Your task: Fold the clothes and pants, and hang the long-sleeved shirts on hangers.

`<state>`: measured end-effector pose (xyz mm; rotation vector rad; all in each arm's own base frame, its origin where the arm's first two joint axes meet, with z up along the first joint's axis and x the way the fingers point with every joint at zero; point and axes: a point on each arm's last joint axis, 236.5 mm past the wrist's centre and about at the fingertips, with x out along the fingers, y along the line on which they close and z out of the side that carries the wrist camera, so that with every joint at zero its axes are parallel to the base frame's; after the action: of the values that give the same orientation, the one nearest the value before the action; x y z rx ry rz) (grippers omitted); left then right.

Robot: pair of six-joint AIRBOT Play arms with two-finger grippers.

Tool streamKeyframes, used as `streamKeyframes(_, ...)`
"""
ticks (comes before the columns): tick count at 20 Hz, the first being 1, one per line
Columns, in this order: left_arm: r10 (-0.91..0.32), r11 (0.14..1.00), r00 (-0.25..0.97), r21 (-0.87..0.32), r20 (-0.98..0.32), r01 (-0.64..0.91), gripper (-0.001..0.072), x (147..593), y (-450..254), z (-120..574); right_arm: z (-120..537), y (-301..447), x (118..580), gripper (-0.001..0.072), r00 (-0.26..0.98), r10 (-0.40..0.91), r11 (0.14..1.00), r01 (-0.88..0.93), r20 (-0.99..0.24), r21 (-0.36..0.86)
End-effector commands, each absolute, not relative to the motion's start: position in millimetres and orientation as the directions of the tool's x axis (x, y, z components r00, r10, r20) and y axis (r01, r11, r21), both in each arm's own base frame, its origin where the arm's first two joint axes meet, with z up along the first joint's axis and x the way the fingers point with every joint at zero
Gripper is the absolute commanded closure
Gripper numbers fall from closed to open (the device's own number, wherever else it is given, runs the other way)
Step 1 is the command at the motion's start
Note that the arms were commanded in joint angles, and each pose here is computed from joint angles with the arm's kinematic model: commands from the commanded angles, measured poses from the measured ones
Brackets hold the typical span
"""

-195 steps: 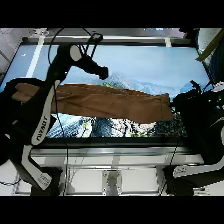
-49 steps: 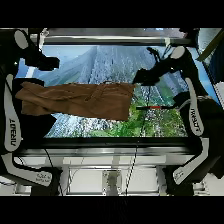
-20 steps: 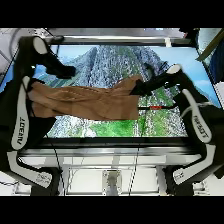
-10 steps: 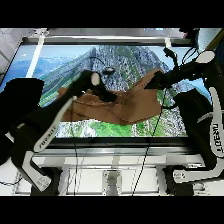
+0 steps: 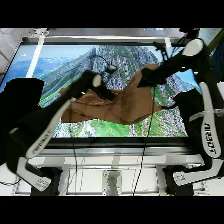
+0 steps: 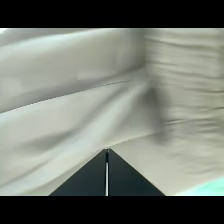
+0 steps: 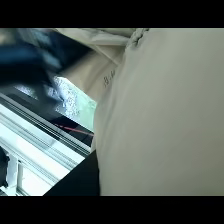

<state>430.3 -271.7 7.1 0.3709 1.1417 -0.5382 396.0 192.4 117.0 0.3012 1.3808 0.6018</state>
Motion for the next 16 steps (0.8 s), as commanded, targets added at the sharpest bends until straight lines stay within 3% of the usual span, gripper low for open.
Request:
streamKeyframes(1, 0.008, 0.877, 0.389, 0.194, -0.921, 0.440, 0.0692, 438.7, -153.6, 69.6, 88.6, 247.9, 395.2, 0.0692, 0.031, 0.524, 0.839, -0.190, -0.851, 0.509)
streamKeyframes(4, 0.040, 0.933, 0.448, 0.195, -0.893, 0.303, 0.0691, 433.5, -89.3, 120.6, 63.5, 341.9, 399.7, 0.0692, 0.041, 0.576, 0.798, -0.244, -0.816, 0.551)
streamKeyframes(8, 0.085, 0.968, 0.524, 0.196, -0.847, 0.159, 0.0692, 425.6, -29.0, 165.1, 97.4, 489.8, 428.7, 0.0689, 0.309, 0.770, 0.634, -0.457, -0.558, 0.624)
streamKeyframes(9, 0.098, 0.972, 0.532, 0.195, -0.841, 0.130, 0.0691, 422.9, -17.2, 171.5, 108.6, 513.0, 430.4, 0.0625, 0.363, 0.798, 0.603, -0.495, -0.481, 0.626)
streamKeyframes(11, 0.122, 0.978, 0.538, 0.195, -0.834, 0.079, 0.0692, 417.3, 3.6, 179.8, 110.9, 539.5, 420.7, 0.0194, 0.382, 0.820, 0.572, -0.522, -0.426, 0.633)
streamKeyframes(12, 0.132, 0.979, 0.533, 0.194, -0.835, 0.060, 0.0691, 414.1, 11.6, 181.4, 104.3, 541.9, 414.2, 0.0154, 0.361, 0.819, 0.574, -0.522, -0.446, 0.631)
streamKeyframes(16, 0.152, 0.981, 0.515, 0.193, -0.844, 0.026, 0.0692, 408.9, 26.5, 180.2, 62.6, 481.9, 408.4, 0.0154, 0.234, 0.702, 0.682, -0.491, -0.672, 0.541)
